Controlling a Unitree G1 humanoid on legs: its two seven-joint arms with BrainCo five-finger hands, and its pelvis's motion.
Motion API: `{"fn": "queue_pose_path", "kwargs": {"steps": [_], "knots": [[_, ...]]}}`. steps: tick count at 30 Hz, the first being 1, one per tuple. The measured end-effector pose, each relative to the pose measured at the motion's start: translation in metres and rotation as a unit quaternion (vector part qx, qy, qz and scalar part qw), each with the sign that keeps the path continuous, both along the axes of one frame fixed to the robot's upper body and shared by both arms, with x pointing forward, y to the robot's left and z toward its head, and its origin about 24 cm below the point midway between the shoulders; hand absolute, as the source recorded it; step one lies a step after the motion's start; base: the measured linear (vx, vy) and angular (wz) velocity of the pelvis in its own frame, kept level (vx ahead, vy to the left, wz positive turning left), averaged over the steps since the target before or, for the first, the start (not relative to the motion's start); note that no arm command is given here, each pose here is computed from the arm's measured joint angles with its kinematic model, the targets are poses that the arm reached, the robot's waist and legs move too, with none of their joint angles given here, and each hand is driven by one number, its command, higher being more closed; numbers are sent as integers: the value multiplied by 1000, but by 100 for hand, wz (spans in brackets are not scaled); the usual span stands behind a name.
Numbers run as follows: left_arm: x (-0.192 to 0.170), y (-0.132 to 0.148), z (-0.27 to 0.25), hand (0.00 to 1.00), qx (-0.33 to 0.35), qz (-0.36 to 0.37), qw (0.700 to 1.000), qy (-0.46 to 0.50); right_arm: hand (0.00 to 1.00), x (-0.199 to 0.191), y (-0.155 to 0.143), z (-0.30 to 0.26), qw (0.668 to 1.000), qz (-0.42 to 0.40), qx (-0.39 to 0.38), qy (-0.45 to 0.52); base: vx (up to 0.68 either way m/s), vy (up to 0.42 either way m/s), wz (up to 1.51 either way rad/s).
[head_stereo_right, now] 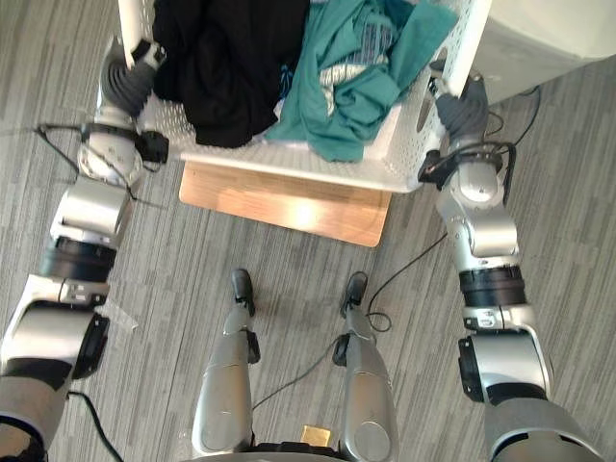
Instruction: Pick up the laundry basket with both hands and put the clothes into the washing machine.
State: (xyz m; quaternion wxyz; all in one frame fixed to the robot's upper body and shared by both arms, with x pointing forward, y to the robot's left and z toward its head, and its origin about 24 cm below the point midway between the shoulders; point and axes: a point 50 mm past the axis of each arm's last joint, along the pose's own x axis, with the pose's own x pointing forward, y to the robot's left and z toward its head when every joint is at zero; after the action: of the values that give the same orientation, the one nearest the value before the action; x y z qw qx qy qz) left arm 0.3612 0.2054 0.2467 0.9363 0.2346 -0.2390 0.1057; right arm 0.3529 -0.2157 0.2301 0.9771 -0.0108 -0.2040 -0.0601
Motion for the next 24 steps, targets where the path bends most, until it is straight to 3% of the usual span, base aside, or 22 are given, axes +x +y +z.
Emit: {"fn": "queue_pose_path", "kwargs": {"steps": [5, 11, 15, 24], "knots": [[-33, -2, -91, 100, -86, -21, 992, 93, 100, -19, 3, -72, 996, 17, 29, 84, 14, 22, 2], [-101, -14, -205, 100, -188, -30, 946, 264, 100, -70, -2, -174, 971, 20, 59, 230, 79, -1, 11], [-118, -19, -227, 100, -195, -42, 930, 309, 100, -96, -8, -205, 957, 8, 80, 278, 96, -9, 18], [-124, -29, -233, 100, -186, -62, 926, 324, 100, -129, -13, -212, 956, -18, 97, 278, -13, 32, -26]]}}
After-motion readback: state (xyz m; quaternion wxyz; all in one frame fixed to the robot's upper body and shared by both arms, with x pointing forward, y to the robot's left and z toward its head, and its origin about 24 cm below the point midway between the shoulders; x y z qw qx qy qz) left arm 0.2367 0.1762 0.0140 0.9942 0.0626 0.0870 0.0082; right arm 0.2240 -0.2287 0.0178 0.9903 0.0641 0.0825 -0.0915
